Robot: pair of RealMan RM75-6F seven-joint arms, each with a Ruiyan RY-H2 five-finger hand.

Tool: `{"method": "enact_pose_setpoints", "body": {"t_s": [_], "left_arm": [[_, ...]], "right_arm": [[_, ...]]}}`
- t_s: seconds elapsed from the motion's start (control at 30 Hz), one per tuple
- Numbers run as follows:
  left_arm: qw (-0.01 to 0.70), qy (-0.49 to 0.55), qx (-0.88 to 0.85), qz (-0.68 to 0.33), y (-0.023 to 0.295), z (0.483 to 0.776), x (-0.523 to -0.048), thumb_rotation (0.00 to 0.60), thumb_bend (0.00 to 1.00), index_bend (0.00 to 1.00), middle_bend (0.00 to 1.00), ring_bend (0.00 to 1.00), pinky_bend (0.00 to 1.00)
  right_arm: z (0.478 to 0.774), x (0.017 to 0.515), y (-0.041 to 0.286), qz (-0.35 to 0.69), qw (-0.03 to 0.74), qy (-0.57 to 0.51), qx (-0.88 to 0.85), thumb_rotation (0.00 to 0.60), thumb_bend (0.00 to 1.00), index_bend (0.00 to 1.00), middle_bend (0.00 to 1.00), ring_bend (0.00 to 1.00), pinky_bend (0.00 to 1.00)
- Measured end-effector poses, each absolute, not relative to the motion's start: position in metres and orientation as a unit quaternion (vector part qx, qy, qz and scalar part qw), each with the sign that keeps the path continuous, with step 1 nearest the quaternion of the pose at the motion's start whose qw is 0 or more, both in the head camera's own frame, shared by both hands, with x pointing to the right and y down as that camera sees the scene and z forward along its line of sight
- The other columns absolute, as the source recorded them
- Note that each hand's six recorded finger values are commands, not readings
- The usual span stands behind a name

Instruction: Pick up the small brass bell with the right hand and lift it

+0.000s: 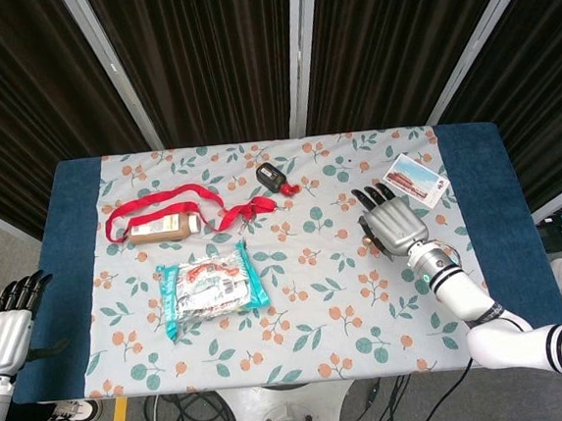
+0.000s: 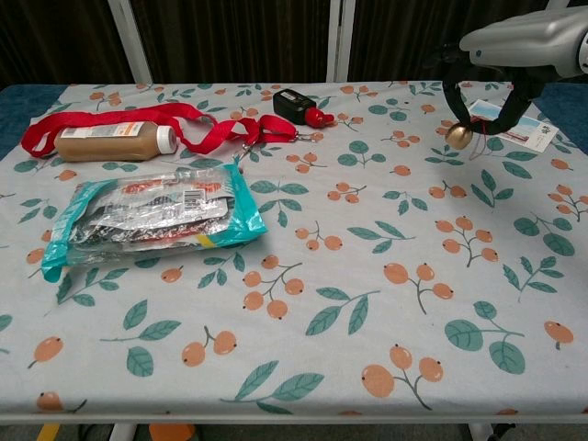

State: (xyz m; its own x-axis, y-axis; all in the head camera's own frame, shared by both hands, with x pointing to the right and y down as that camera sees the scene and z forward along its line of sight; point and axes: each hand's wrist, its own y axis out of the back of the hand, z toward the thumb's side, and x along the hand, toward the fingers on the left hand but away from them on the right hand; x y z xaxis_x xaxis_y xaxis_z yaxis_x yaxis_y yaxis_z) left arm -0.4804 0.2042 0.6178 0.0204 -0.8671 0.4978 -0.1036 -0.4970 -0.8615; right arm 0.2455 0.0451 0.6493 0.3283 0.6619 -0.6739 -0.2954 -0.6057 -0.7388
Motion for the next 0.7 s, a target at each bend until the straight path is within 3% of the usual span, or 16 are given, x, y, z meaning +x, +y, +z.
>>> {"method": "enact_pose_setpoints", "body": {"t_s": [0.37, 0.7], "left_arm": [[0.323, 0.382, -0.637, -0.586, 0.204, 0.618, -0.482, 0.599, 0.04, 0.01, 0.0, 0.0, 0.0], [0.321, 0.387, -0.636, -0.586, 0.205, 0.617, -0.485, 0.6, 0.04, 0.01, 0.0, 0.0, 0.0]], "right_arm": [[0.694, 0.246, 0.066, 0.607, 0.39, -0.066, -0.689, 0.6, 0.39, 0.74, 0.05, 0.0, 0.0], [0.704, 0.243, 0.07, 0.613, 0.392, -0.052, -0.684, 0.6, 0.39, 0.74, 0.04, 0.0, 0.0]]}}
